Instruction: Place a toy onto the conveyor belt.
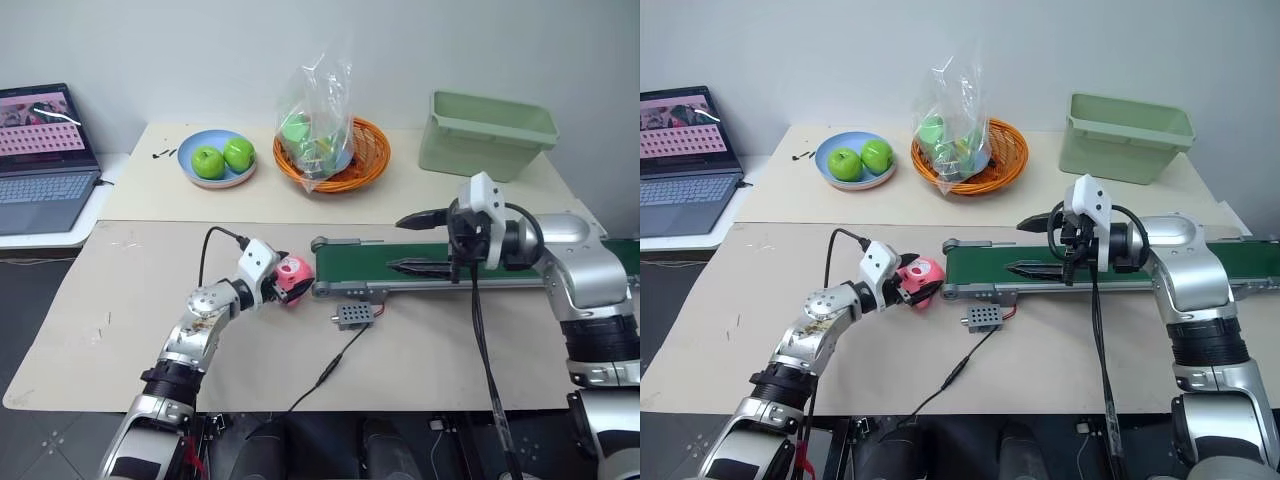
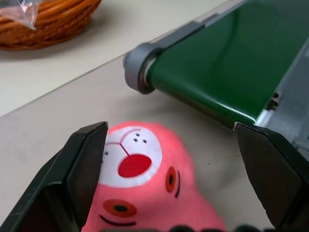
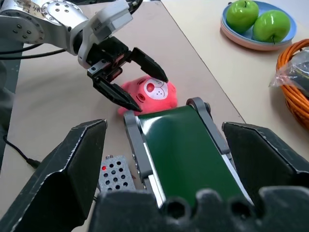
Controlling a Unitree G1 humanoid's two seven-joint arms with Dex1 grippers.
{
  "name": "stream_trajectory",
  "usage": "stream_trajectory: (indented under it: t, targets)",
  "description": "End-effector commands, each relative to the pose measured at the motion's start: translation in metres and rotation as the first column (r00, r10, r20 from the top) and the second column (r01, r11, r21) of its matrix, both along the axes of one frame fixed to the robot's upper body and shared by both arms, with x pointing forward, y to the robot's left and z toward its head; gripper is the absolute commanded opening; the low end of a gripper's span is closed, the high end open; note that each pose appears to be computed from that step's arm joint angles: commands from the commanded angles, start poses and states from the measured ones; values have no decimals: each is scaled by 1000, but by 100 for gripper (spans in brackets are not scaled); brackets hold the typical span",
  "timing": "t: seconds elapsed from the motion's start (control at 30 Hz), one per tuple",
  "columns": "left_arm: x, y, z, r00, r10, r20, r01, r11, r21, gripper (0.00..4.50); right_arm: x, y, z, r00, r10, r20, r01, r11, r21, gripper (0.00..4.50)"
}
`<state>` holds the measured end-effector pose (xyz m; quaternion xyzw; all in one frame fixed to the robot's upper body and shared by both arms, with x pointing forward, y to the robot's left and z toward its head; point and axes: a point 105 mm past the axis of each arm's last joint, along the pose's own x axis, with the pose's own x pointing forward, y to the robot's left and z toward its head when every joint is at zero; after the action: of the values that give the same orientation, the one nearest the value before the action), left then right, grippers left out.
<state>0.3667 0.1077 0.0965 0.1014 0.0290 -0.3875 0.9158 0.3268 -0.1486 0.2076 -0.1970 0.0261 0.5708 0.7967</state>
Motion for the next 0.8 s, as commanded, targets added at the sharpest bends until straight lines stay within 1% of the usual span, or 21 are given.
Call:
stream_trajectory:
  t: [0.03,0.2,0.33,0.4,0.47,0.57,0.63,0.67,0.7,0.8]
  targets:
    - [6,3,13,998,13,54,-12,1000,-13,445,-4,-4,14,999,-7,52,7,1000,14,450]
    - [9,6,0,999,48,8,-48,999,3,445,-4,-2,14,998,-10,54,9,1000,15,450]
    - [11,11,-19,993,106,-57,-103,994,42,445,-3,-2,14,998,-11,56,10,1000,14,450]
    - [11,15,-28,986,133,-99,-130,991,38,445,-3,-2,14,998,-11,57,10,1000,14,450]
    - [12,19,-34,981,154,-117,-148,987,55,445,-3,-2,14,998,-11,58,10,1000,12,450]
    - [16,25,-38,969,202,-144,-197,979,49,445,-2,-3,15,998,-12,61,12,1000,9,450]
    - [17,25,-38,967,206,-147,-203,979,37,393,-2,-3,15,998,-14,63,14,1000,8,450]
    - [18,25,-37,967,206,-149,-203,979,30,374,-2,-3,16,998,-15,64,14,1000,8,450]
    - [18,24,-36,968,205,-147,-203,979,24,330,-1,-3,16,998,-15,64,14,1000,7,450]
    - [20,23,-30,970,209,-128,-211,978,-1,224,-1,-3,15,998,-16,65,16,1000,6,450]
